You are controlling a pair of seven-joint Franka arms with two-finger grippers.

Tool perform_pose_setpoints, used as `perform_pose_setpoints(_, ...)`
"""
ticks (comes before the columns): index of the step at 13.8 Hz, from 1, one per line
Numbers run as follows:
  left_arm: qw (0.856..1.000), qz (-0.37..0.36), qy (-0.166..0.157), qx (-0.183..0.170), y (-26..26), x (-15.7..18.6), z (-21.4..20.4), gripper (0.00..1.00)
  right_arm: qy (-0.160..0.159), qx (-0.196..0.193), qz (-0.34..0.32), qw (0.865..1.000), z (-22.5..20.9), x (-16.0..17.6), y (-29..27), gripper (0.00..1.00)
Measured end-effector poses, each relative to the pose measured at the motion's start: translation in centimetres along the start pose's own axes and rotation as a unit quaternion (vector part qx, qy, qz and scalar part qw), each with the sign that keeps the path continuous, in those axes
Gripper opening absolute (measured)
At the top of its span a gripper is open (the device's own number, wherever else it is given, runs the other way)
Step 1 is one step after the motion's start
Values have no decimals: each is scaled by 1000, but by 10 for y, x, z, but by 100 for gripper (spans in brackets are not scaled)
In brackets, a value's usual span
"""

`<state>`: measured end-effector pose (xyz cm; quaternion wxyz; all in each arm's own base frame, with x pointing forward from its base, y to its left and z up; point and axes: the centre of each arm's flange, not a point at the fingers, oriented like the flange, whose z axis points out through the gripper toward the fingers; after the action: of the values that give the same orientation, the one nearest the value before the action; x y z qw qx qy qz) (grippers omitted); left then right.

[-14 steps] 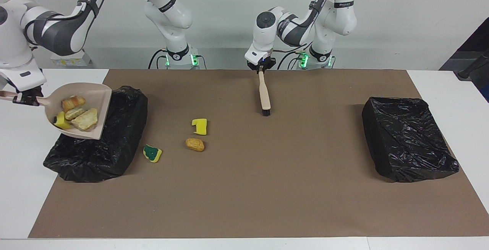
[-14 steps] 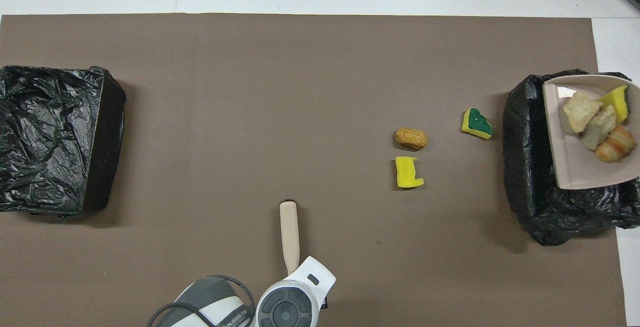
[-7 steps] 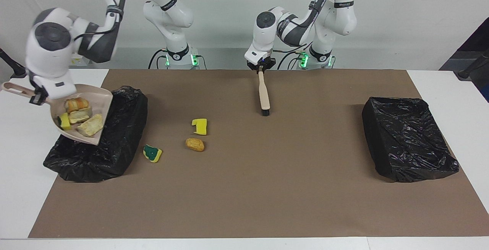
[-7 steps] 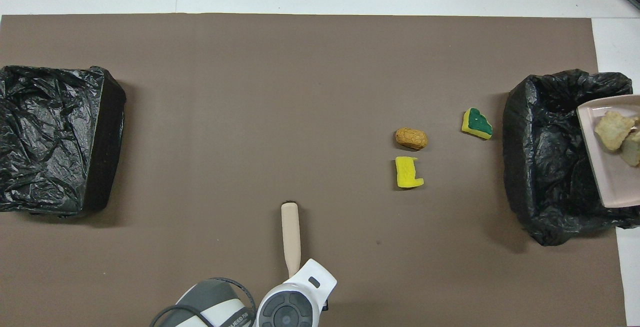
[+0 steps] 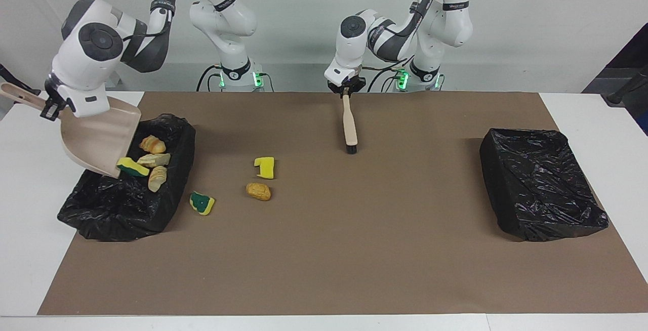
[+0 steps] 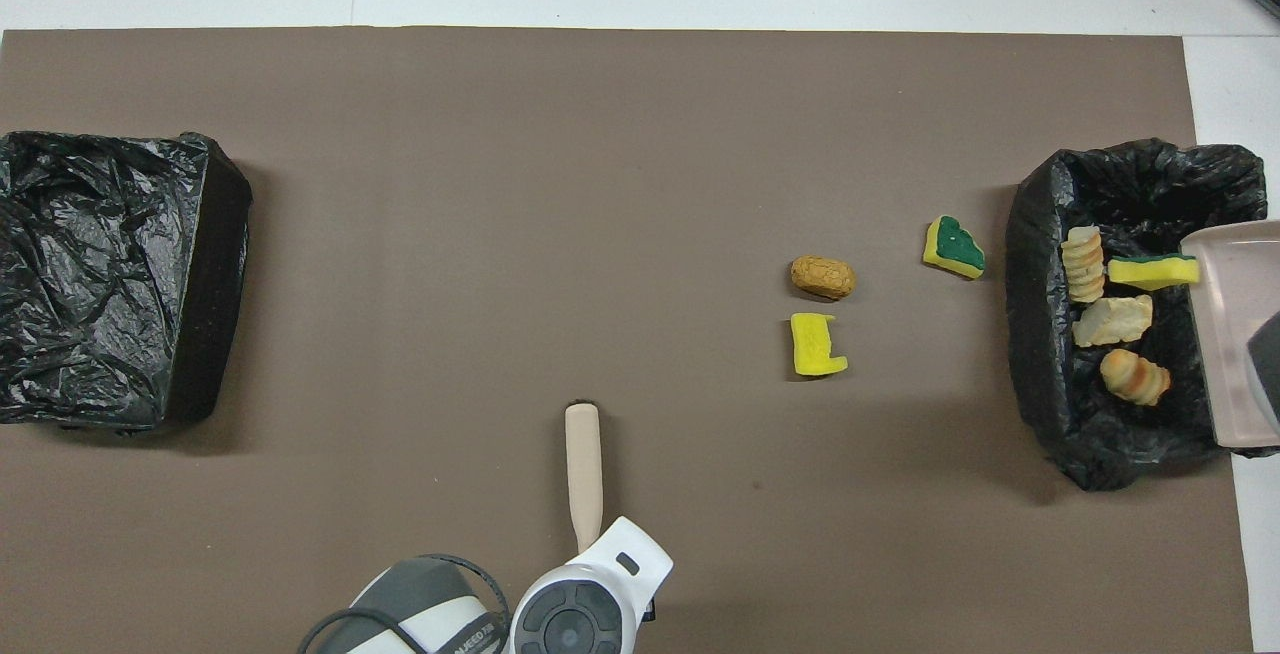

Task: Sweep and dump trash in bin
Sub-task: 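Tip the dustpan with the right gripper to dump the pieces into the bin, then bring the dustpan back with the right gripper and set it on the table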

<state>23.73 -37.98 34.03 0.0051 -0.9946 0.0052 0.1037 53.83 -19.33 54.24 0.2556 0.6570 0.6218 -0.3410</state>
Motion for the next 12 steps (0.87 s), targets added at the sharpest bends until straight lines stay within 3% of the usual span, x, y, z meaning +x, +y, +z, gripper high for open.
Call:
perform_pose_setpoints(5, 1000, 0, 1, -2, 0, 0, 0, 26, 0, 1, 7, 1000, -1, -25, -15, 32)
perform_pose_setpoints(7, 1000, -1, 1, -2, 0, 0, 0, 26, 15, -5, 17, 1000, -8, -29, -20, 32)
perform_pose_setpoints(9, 1000, -6, -1, -1, -3, 5, 2, 42, 56, -9, 26, 998, -14, -26, -23, 32)
perform_pose_setpoints(12, 1000, -18, 6, -18, -13, 37, -10, 79, 146, -7, 48, 988, -22, -6, -22, 32)
